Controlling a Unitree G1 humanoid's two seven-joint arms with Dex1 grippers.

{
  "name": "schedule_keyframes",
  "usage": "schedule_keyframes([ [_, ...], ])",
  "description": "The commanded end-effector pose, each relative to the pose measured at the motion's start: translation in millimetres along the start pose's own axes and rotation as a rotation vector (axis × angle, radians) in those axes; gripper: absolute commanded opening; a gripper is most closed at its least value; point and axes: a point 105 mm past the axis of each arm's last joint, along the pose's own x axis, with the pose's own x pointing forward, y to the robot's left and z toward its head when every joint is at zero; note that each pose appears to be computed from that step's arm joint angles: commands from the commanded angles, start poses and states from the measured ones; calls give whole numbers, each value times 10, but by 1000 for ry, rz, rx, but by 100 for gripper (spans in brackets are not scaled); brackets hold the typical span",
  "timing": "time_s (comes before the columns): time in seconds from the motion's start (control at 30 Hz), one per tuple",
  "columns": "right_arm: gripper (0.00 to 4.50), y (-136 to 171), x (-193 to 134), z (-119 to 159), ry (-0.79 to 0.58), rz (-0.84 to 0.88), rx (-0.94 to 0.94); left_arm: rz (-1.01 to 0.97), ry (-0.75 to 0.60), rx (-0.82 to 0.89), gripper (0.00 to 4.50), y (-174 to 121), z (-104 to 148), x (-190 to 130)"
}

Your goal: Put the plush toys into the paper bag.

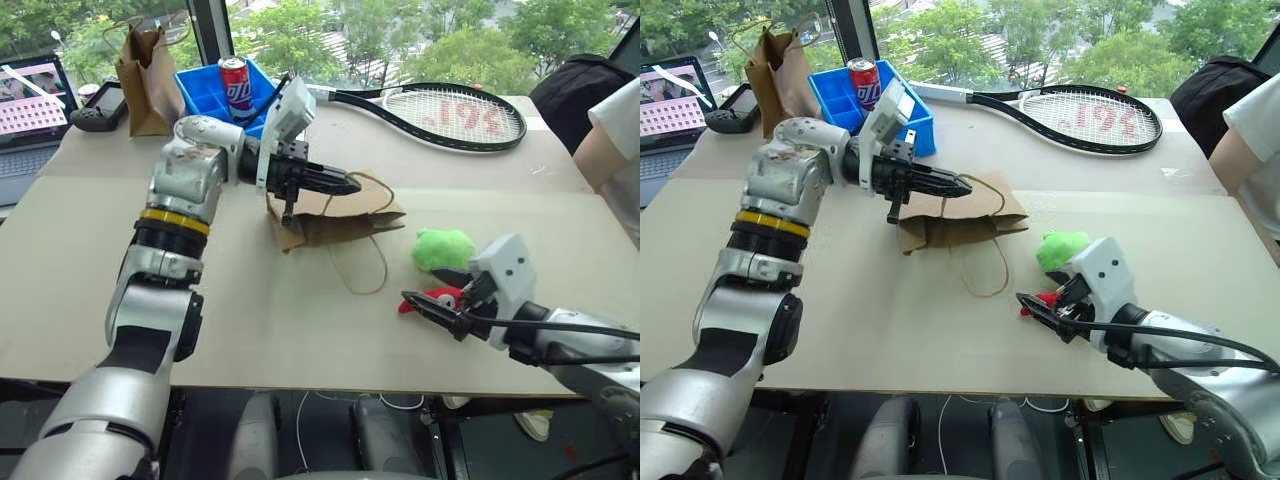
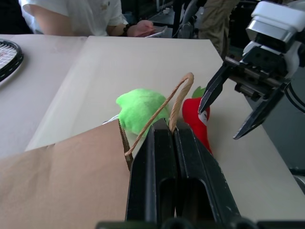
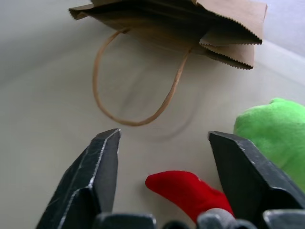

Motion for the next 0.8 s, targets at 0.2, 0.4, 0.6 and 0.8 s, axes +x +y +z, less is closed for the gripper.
schedule_keyframes([
  [0.2,1,121,426,399,-198,-18,35,58,-62,-11,0,-126,230,-7],
  [0.4,1,-16,893,314,-219,-50,86,72,-114,-61,0,-133,226,65],
  [0.6,1,-76,1183,158,-177,-75,55,92,-149,-88,0,-133,250,86],
  [0.8,1,-61,1304,-188,-70,-72,1,205,-220,-123,0,44,399,-51],
])
